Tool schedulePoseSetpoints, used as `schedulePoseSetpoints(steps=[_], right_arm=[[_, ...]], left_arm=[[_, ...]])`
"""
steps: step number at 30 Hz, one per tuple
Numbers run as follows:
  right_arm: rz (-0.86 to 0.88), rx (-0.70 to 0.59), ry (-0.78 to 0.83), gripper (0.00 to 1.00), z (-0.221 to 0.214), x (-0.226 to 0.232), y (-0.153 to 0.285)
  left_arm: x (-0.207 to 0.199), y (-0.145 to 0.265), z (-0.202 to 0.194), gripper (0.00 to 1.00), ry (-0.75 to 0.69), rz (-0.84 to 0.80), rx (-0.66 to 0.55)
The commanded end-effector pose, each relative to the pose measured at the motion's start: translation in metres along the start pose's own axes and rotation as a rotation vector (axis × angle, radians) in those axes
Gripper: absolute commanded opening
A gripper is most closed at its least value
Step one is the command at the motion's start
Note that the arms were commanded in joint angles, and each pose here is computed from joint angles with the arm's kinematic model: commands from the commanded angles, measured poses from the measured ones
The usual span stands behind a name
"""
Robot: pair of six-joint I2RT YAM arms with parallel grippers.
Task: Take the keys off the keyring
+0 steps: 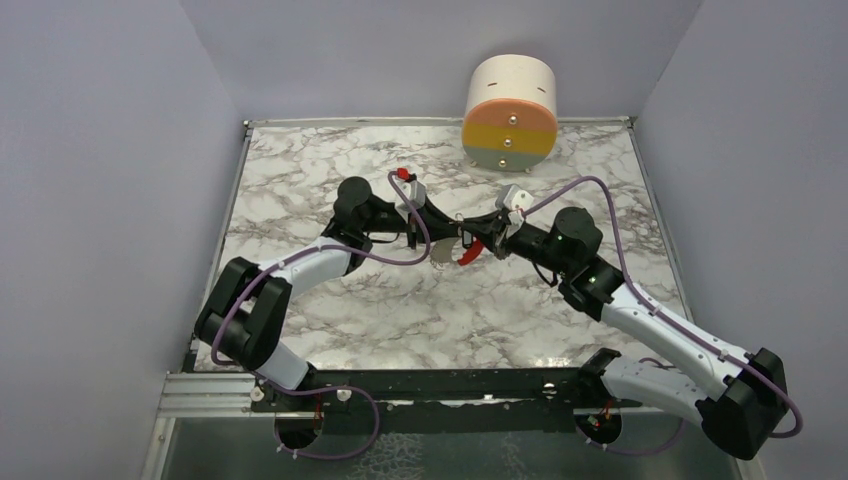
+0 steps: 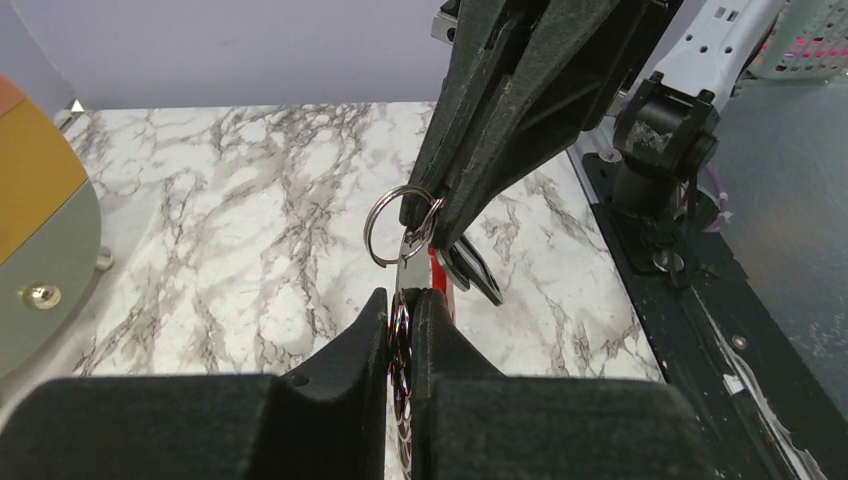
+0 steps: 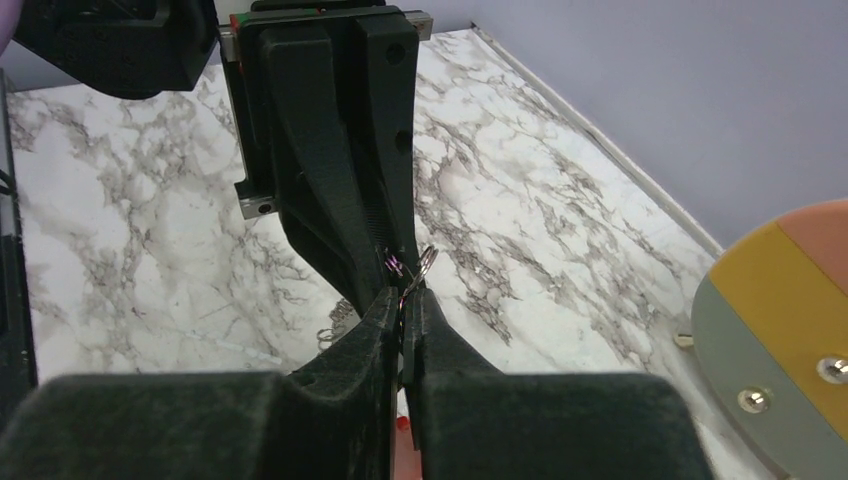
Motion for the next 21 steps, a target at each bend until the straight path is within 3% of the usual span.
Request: schedulePoseSetpoints(steps=[1, 3, 8, 14, 18, 21], right_arm=[[-0.030, -0.081, 0.025, 0.16, 0.023, -0.003, 0.004], [-0.046, -0.087, 0.024, 0.33, 0.024, -0.005, 0.007], [-0.095, -0.134, 0.026, 0.46, 0.030, -0.008, 0.017], [-0.142, -0.118, -0.014, 0.45, 0.016, -0.011, 0.019], [-0.154, -0.112, -0.078, 0.30, 0.000, -0.009, 0.016], [-0.158, -0.117, -0.086, 0.34, -0.003, -0.011, 0.012]], left_arm=[[0.009, 0.005, 0.009, 0.00, -0.041, 0.098, -0.017], [0.014, 0.009, 0.009, 0.00, -0.043, 0.162, -0.011], [0.021, 0.017, 0.003, 0.00, -0.106, 0.339, 0.065], [0.012, 0.015, 0.009, 0.00, -0.202, 0.422, 0.139], [0.004, 0.012, 0.010, 0.00, -0.249, 0.438, 0.184], [-0.002, 0.008, 0.007, 0.00, -0.259, 0.424, 0.208]])
Point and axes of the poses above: each gripper's point midway between its finger pads, its own y axis back along the fingers, its own x axis along the line the jaws close on, z = x × y, the point moved 3 cm from there along y, back along the fingers, and after that the axes turned 2 degrees about -y, right-handed, at the moved point
